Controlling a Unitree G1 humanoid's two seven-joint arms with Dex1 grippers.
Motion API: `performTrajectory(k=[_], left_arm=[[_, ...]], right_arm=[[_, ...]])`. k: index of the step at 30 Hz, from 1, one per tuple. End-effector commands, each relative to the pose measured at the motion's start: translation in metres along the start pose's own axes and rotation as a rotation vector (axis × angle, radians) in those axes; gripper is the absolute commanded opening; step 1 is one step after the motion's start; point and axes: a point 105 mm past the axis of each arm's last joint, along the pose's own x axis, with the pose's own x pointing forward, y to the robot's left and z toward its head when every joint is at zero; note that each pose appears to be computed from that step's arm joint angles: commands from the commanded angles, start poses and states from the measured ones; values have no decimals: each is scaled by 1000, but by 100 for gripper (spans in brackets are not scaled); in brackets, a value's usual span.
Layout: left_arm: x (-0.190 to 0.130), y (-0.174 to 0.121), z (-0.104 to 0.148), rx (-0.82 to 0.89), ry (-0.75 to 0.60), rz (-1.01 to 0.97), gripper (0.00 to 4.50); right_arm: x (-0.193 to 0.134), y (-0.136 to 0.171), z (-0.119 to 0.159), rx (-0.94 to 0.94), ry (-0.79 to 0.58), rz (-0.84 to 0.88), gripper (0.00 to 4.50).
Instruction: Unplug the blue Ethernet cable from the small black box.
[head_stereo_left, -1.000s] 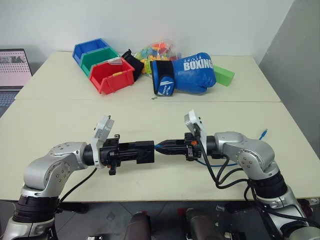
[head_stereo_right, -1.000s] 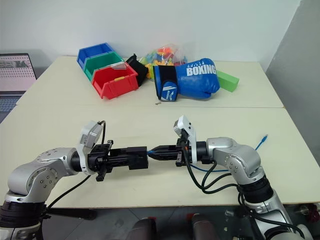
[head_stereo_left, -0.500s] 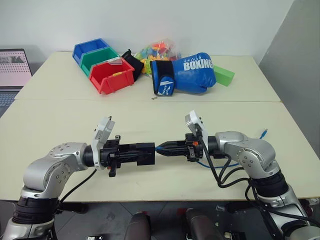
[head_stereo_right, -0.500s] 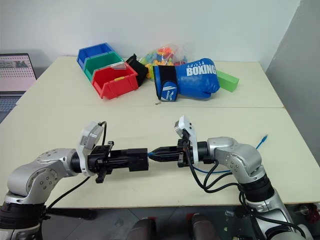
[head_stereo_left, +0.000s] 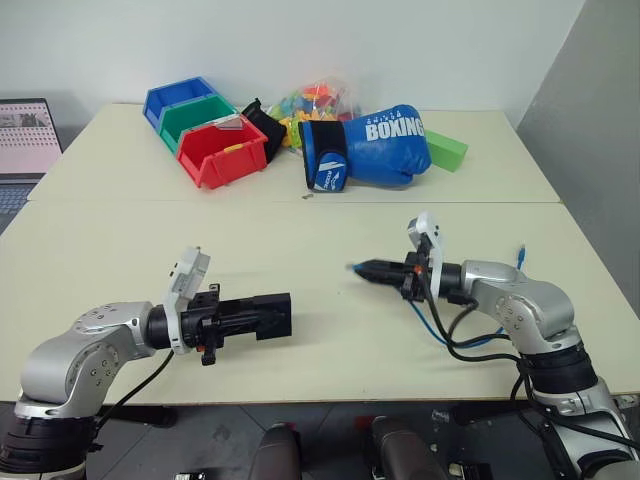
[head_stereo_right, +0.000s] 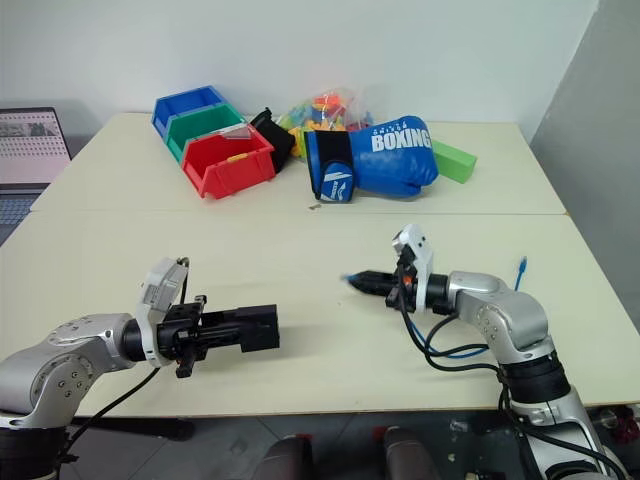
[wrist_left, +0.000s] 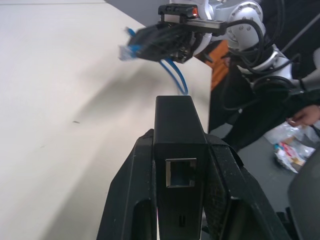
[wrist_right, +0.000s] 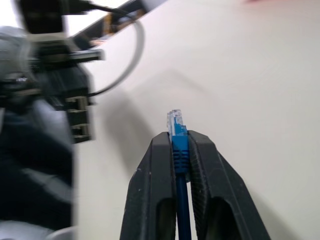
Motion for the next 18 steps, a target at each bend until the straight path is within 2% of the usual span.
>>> performTrajectory(k=[1,3,6,7,12,13,16,17,18], left_arm=[[3,20,14,83,-54,139,78],[5,27,18,102,-70,177,78],[6,32,24,118,-93,210,78],[6,34,25,123,-102,223,78],[3,44,28,156,-122,290,78],[1,52,31,172,-143,342,78],[-4,72,37,226,-191,492,78],[-8,81,41,258,-206,566,78],[-16,95,46,303,-231,673,78]], right_arm=[[2,-78,11,-249,-17,-544,9],[0,-100,8,-290,3,-692,9],[3,-109,9,-290,-14,-734,9],[5,-109,10,-286,-24,-726,81],[5,-103,19,-276,-68,-676,187],[3,-101,23,-289,-81,-666,221],[-2,-90,37,-320,-119,-607,286],[1,-79,41,-320,-131,-540,307],[7,-53,50,-324,-162,-389,332]])
